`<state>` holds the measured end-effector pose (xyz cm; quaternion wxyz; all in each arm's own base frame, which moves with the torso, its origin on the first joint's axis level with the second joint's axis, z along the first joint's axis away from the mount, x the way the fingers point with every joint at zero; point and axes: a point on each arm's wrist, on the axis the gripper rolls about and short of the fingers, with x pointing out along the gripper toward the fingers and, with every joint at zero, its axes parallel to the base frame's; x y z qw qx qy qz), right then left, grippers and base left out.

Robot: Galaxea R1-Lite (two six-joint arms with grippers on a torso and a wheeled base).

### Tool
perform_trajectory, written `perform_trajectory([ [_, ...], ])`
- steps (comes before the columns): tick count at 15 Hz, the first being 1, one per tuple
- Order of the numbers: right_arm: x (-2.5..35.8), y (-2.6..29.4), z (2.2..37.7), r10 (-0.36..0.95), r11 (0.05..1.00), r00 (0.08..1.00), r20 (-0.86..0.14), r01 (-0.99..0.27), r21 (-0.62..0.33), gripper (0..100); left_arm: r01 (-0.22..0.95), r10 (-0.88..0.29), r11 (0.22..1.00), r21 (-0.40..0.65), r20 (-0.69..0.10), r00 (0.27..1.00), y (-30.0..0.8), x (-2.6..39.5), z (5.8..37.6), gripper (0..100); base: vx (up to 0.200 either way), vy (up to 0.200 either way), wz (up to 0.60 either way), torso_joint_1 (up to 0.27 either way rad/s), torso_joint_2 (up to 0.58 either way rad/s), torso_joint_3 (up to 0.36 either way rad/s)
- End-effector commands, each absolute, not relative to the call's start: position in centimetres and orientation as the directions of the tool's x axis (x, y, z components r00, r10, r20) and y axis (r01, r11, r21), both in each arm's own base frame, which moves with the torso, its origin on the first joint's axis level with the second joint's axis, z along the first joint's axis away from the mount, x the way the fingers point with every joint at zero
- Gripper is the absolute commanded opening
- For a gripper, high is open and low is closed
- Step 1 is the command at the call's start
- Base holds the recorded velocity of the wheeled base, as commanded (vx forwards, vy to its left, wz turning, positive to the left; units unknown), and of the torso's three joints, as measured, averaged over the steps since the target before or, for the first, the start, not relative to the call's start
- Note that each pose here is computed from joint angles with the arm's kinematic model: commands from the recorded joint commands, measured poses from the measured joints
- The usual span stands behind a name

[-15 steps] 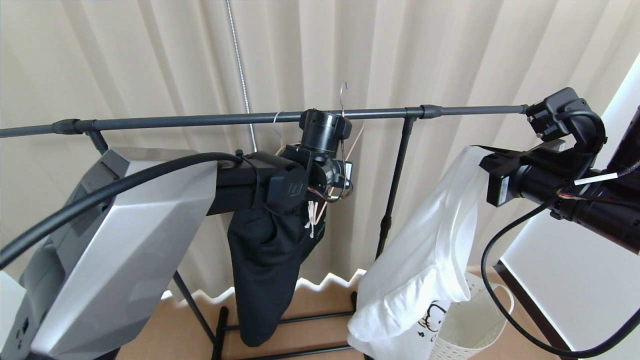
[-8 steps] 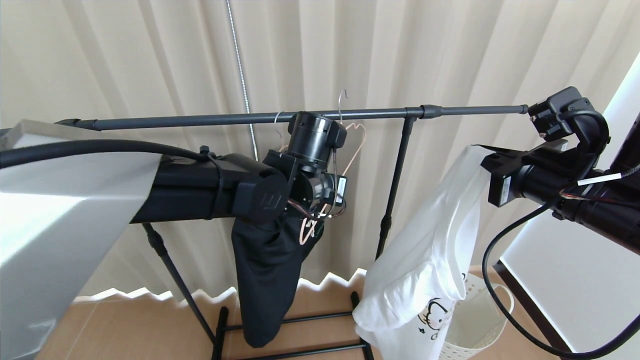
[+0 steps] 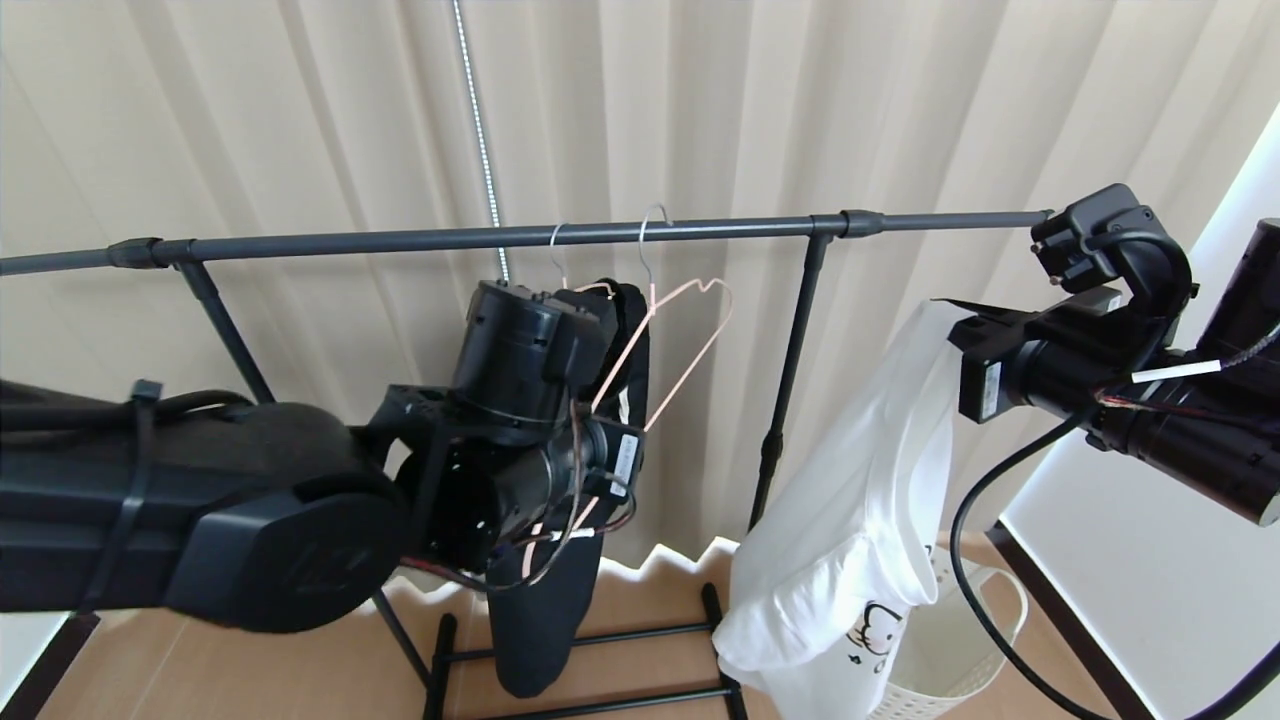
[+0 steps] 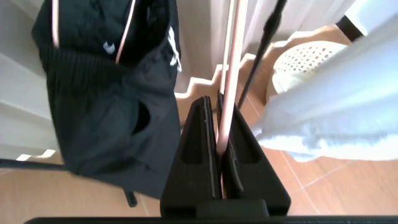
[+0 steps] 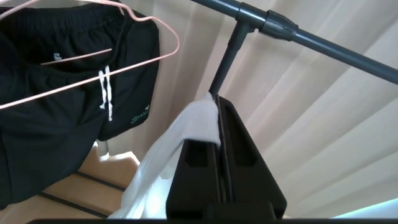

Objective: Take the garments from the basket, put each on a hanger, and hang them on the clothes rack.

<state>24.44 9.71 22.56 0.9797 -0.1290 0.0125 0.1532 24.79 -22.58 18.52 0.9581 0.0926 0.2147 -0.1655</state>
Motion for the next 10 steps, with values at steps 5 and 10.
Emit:
perform_trajectory([
  [5, 24.3, 10.4, 23.2, 0.092, 0.954, 0.995, -0.040, -0.099, -0.283, 0, 0.475, -0.414, 0.875, 0.089, -0.371, 0.831, -18.0, 18.1, 15.6, 0, 0.000, 0.000, 0.00, 0.000, 0.00, 0.000],
  [10, 26.4, 10.9, 23.1, -0.034, 0.954, 0.999, -0.040, 0.021, -0.299, 0, 0.561, -0.504, 0.818, 0.127, -0.312, 0.805, -17.7, 17.6, 14.5, 0, 0.000, 0.000, 0.00, 0.000, 0.00, 0.000],
])
